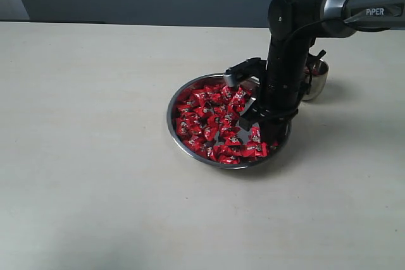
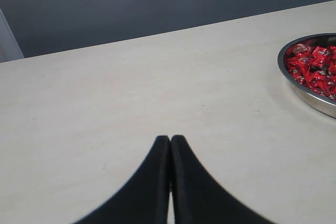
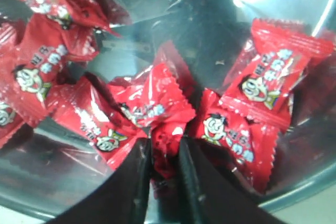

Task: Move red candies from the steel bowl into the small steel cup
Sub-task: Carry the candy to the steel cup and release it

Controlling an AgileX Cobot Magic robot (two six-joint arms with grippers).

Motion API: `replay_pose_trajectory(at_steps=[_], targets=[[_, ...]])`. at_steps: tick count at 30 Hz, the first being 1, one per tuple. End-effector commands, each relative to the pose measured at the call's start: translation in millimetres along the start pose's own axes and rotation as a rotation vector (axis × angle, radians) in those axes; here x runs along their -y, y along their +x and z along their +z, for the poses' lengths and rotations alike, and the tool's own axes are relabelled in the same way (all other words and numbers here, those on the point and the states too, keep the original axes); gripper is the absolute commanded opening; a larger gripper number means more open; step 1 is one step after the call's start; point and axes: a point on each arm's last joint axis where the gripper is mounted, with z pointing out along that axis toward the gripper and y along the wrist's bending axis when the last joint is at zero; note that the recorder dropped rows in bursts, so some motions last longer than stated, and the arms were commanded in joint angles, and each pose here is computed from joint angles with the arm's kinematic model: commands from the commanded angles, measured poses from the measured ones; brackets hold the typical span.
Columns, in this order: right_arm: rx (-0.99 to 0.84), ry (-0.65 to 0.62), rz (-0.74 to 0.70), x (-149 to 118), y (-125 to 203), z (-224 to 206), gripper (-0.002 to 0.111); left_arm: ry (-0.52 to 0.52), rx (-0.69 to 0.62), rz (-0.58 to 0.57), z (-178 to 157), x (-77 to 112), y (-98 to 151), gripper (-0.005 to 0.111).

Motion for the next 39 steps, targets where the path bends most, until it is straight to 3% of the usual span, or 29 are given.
replay_pose_trajectory(at_steps=[1, 10, 16, 26, 35, 39], targets=[[0.063, 0.033, -0.007, 0.3, -0.9, -17.3, -0.001, 0.003, 0.011, -0.006, -0.4, 0.2, -1.0, 0.000], [0.299, 0.160, -0.017, 3.6, -7.7, -73.0, -0.001, 0.003, 0.011, -0.006, -0.4, 0.2, -1.0, 0.000], [0.356, 0.288, 0.103, 35.9, -2.4, -92.5, -0.001, 0.003, 0.011, -0.006, -0.4, 0.2, -1.0, 0.000], [0.458, 0.331, 0.273, 92.4, 18.6, -103.9, -0.001, 0.003, 0.011, -0.006, -0.4, 0.2, -1.0, 0.000], [0.493, 0.326, 0.318, 105.7, 24.8, -106.2, -0.001, 0.003, 0.011, -0.006, -0.4, 0.2, -1.0, 0.000], [0.502, 0.327, 0.318, 105.9, 24.1, -106.7, 0.013, 0.003, 0.011, -0.006, -0.4, 0.2, -1.0, 0.000]])
